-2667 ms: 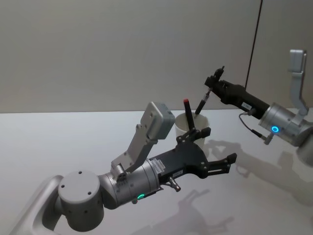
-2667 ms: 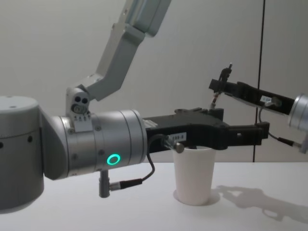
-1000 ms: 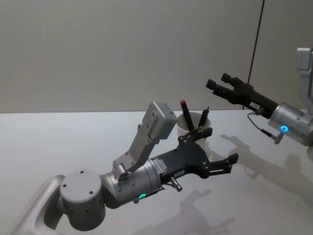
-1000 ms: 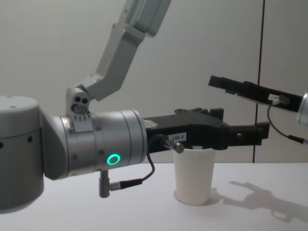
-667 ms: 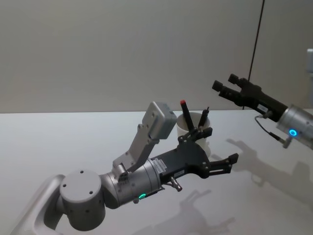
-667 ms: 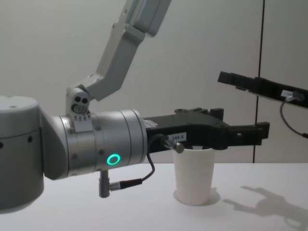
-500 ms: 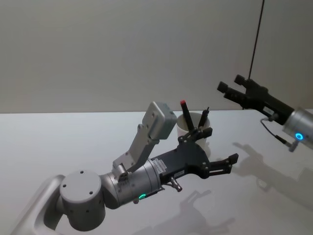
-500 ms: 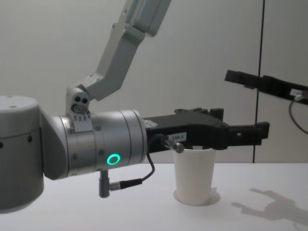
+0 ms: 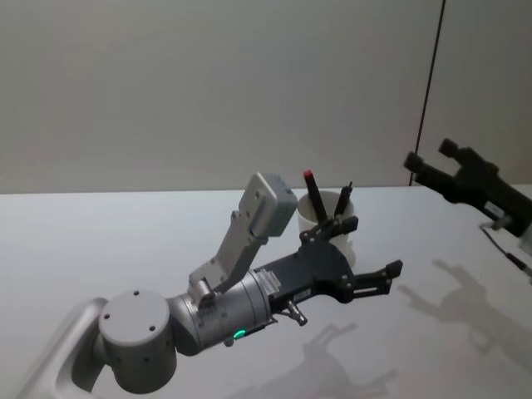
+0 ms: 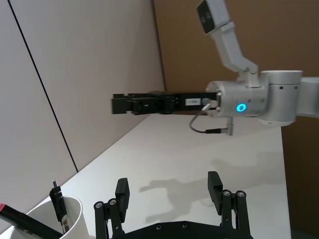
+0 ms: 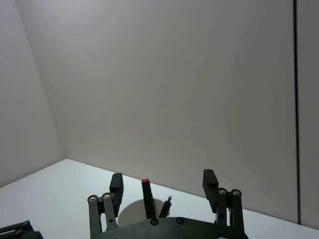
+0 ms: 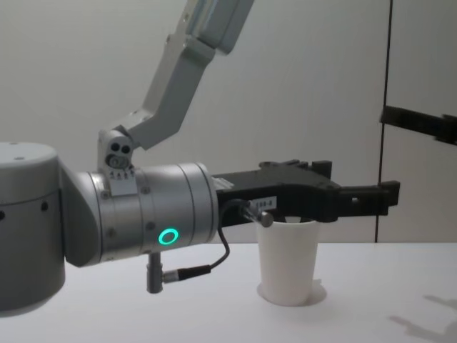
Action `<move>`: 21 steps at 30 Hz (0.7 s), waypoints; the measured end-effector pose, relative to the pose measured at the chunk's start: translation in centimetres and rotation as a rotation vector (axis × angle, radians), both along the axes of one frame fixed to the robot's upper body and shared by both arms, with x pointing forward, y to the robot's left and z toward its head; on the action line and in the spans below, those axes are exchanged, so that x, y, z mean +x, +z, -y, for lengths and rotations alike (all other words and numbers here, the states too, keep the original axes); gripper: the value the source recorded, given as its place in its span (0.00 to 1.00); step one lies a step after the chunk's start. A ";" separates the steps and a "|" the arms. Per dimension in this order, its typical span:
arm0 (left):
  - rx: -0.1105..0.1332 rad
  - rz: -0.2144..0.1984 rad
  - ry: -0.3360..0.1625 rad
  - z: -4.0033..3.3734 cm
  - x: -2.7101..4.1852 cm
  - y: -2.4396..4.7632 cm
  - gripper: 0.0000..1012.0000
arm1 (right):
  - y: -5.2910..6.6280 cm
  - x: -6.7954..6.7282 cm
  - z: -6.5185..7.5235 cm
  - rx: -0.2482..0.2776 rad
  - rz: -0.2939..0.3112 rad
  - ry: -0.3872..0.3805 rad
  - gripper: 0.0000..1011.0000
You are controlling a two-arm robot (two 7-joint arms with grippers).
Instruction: Place the pen into the pen holder.
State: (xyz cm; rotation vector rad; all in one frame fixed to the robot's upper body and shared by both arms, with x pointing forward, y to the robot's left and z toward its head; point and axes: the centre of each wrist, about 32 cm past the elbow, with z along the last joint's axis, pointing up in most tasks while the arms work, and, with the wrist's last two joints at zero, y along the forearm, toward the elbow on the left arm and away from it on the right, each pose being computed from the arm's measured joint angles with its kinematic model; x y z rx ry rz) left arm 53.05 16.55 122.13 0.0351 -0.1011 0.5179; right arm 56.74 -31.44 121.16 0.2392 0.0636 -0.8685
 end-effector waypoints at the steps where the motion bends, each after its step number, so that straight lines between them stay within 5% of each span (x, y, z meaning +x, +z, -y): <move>1: 0.000 0.000 0.000 0.00 0.00 0.00 0.99 | 0.0 -0.3 0.1 -0.002 0.001 -0.009 0.99; 10: 0.000 0.000 0.000 0.00 0.00 0.00 0.99 | -0.5 -3.6 1.1 -0.025 0.006 -0.077 0.99; 21: 0.000 0.000 0.000 0.00 0.00 0.00 0.99 | -1.0 -6.2 1.5 -0.038 -0.001 -0.129 0.99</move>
